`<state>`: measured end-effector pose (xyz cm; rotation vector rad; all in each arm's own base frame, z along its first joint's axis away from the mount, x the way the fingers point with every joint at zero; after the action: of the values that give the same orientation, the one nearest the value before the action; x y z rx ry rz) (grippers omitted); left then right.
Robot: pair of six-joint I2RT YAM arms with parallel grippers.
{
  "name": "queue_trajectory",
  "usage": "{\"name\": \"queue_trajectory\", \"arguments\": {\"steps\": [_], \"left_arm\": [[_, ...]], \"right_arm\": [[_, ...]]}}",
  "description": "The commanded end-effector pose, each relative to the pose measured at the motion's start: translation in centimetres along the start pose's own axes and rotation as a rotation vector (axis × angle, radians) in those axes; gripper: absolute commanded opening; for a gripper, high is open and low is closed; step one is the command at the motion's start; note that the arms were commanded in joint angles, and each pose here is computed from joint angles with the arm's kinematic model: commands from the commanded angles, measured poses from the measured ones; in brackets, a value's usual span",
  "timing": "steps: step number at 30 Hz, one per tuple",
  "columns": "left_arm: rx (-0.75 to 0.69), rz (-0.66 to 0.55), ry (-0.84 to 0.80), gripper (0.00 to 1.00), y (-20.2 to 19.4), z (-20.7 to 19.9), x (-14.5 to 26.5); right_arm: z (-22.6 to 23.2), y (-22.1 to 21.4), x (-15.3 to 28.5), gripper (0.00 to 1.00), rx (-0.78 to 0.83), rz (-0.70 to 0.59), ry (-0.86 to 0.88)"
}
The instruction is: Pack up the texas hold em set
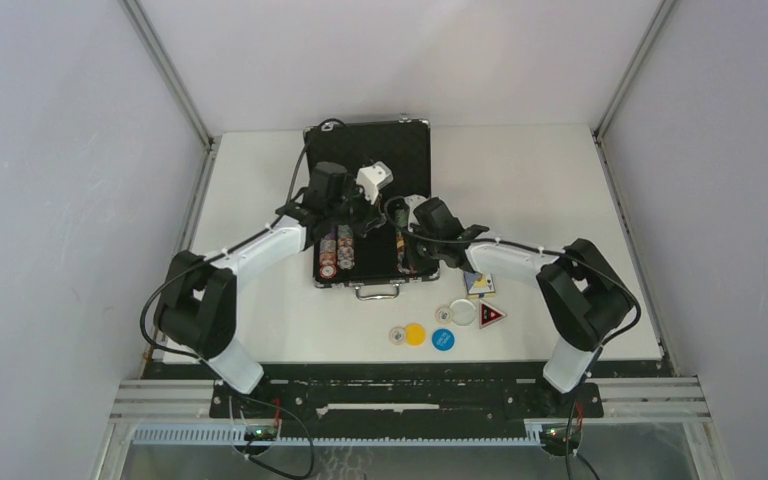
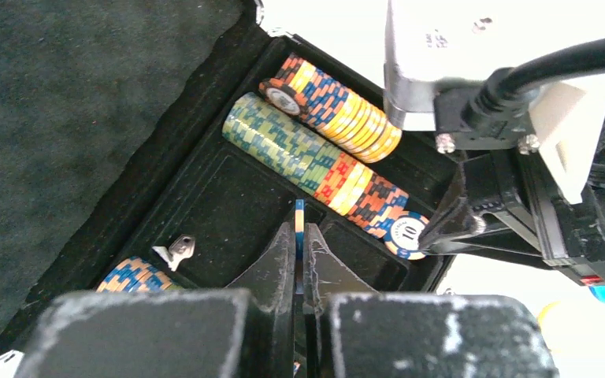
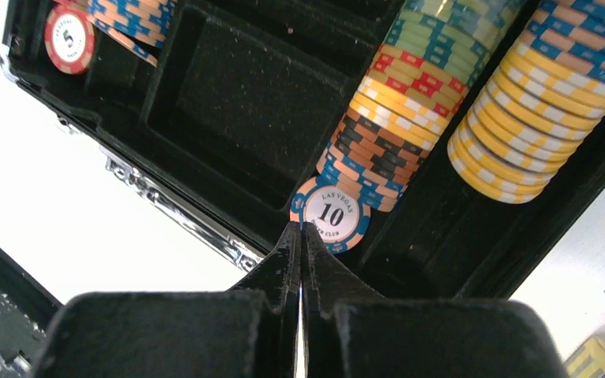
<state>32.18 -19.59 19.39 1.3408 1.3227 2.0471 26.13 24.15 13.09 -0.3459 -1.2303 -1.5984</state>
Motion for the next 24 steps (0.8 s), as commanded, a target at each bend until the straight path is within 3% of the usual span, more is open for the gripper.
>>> {"name": "queue_trajectory", "arguments": {"steps": [1, 9, 24], "left_arm": [[-0.036, -0.087, 0.051, 0.0, 1.8, 1.6, 1.9], [-0.02, -0.111, 0.055, 0.0, 1.3, 2.0, 2.5], [0.005, -0.135, 0.061, 0.0, 0.9, 2.3, 2.7]], "right_arm": [[0.7, 0.9, 0.4, 0.0, 0.033, 0.057, 0.009], [0.0, 0.3, -0.7, 0.0, 0.039, 0.217, -0.066], [-0.2, 0.6, -0.6, 0.0, 0.056, 0.284, -0.14]]}}
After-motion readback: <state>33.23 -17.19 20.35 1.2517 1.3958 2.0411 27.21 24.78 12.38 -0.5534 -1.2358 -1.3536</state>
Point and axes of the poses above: each gripper's point midway between its finger pads, its own x axis back along the fingers, its own z axis along the line the jaws close on, y = z × x, the point moved 10 cm from there along x, back along the fingers, and after that the axes turned 11 degrees about -x, right-handed, at the moved point
